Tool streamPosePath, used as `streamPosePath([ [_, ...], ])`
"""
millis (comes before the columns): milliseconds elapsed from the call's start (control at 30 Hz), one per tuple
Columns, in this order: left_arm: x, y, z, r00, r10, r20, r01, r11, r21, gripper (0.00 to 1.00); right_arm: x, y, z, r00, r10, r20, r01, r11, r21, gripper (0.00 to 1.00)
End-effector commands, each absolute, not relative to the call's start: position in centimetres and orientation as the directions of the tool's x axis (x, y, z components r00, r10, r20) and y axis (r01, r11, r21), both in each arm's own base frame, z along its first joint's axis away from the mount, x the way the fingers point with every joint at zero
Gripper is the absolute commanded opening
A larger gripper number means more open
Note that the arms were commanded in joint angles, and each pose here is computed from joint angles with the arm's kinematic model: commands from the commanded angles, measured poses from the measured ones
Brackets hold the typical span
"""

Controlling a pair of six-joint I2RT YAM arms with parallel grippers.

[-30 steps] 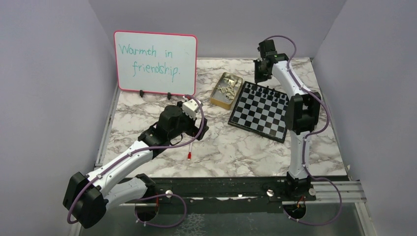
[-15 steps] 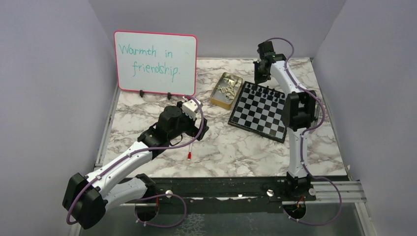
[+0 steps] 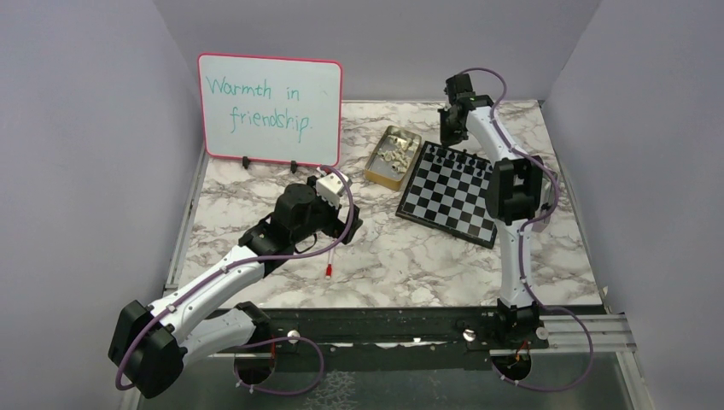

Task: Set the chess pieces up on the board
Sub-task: Place the chess piece on the chessboard.

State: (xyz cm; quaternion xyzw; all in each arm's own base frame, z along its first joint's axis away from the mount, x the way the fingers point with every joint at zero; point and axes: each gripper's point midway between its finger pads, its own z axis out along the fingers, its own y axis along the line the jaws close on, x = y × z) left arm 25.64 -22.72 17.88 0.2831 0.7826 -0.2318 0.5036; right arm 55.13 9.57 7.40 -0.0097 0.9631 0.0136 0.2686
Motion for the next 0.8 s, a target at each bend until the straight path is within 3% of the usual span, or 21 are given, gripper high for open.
streamPosePath([
  [0,25.9,-22.7,18.8,-0.296,0.19,-0.936,0.675,0.735,-0.064,0.99,56.1,9.2,7.5,-0.846,-0.015,-0.533,-0.027,1.0,0.014,0.02],
  [467,25.8,-22.8,18.8,-0.295,0.19,-0.937,0.677,0.733,-0.065,0.99,55.8,9.3,6.1,-0.867,-0.027,-0.497,-0.039,0.999,0.015,0.07],
  [767,25.8,-22.8,18.8,-0.295,0.188,-0.937,0.677,0.733,-0.066,0.99,56.3,9.7,6.6,-0.854,-0.012,-0.519,-0.039,0.998,0.041,0.28],
])
